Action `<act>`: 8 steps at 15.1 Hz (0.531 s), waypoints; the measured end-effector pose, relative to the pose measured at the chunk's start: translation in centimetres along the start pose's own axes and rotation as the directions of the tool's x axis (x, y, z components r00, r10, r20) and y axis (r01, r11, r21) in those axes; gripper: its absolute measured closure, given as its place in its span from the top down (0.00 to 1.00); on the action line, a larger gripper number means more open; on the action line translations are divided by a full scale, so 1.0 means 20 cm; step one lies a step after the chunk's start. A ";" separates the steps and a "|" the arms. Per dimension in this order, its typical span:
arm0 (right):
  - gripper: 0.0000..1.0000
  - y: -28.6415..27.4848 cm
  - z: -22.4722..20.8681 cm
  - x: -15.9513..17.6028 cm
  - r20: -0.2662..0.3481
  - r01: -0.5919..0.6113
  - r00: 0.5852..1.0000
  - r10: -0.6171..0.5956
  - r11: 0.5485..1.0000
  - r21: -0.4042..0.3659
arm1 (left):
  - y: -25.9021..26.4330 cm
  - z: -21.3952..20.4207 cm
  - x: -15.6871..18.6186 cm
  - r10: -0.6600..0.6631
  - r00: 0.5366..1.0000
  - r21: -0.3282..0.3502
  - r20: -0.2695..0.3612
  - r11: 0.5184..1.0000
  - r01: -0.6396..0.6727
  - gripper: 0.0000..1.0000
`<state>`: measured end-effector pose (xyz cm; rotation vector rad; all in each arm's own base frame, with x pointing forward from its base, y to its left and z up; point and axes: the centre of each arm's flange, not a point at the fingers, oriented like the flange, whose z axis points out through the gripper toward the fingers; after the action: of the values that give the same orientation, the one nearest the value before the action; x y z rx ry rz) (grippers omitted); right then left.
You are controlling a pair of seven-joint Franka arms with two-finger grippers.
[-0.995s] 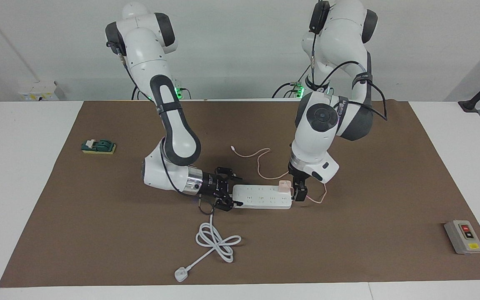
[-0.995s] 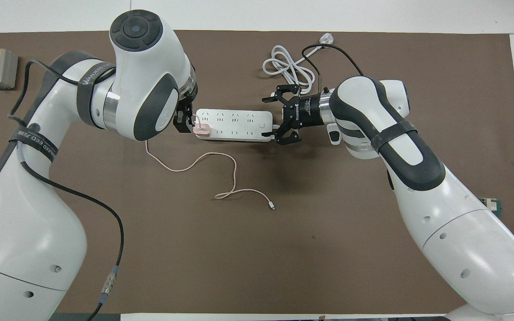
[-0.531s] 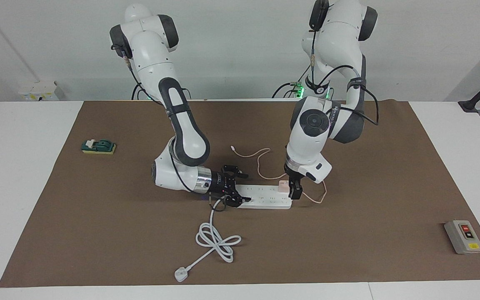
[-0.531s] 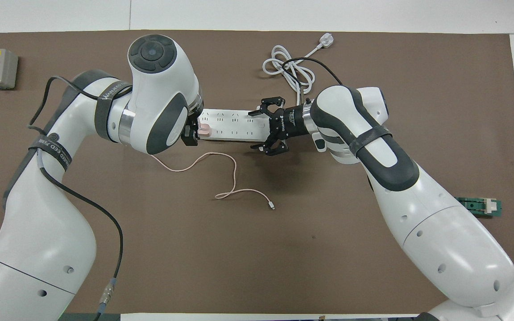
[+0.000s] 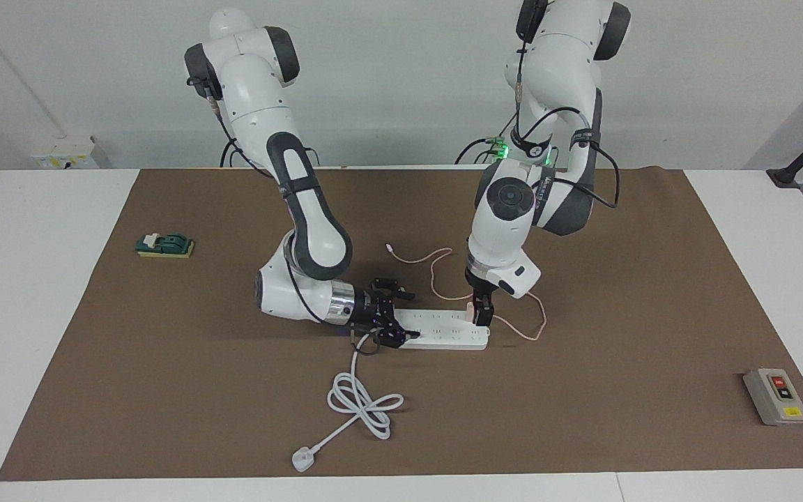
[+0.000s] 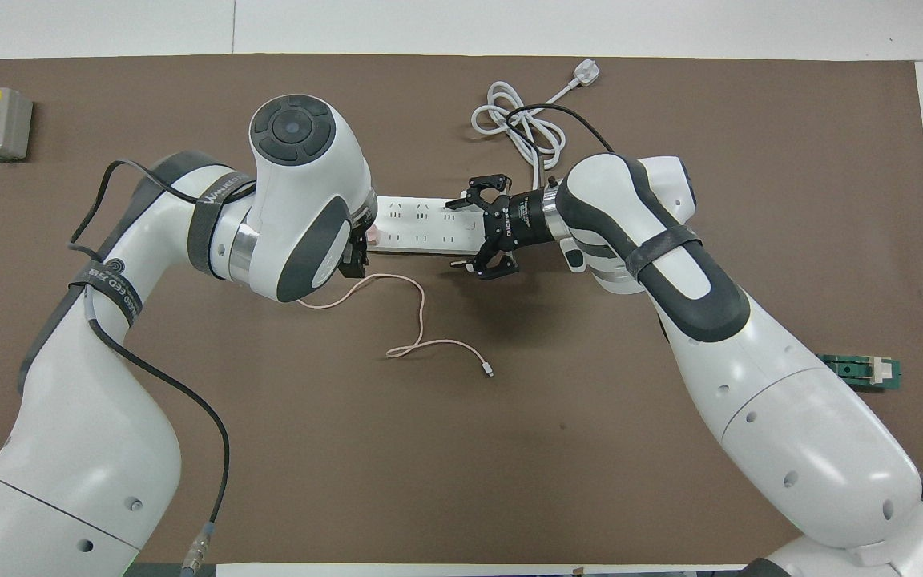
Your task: Unplug charger and place it aside
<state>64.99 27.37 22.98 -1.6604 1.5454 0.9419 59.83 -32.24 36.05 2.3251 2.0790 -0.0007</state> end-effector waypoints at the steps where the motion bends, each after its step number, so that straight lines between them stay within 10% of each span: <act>1: 1.00 -0.01 0.00 0.00 0.000 0.002 1.000 -0.002 1.000 0.002 | 0.00 0.01 0.00 0.000 1.000 -0.006 0.002 1.000 0.000 1.00; 8: 1.00 -0.04 -0.01 0.01 -0.008 0.010 1.000 -0.010 1.000 0.010 | -0.03 0.08 0.02 0.011 1.000 -0.004 -0.016 1.000 -0.011 1.00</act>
<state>65.79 27.08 22.86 -1.6646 1.5437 0.9218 59.28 -31.89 34.39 2.3424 2.0714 0.0220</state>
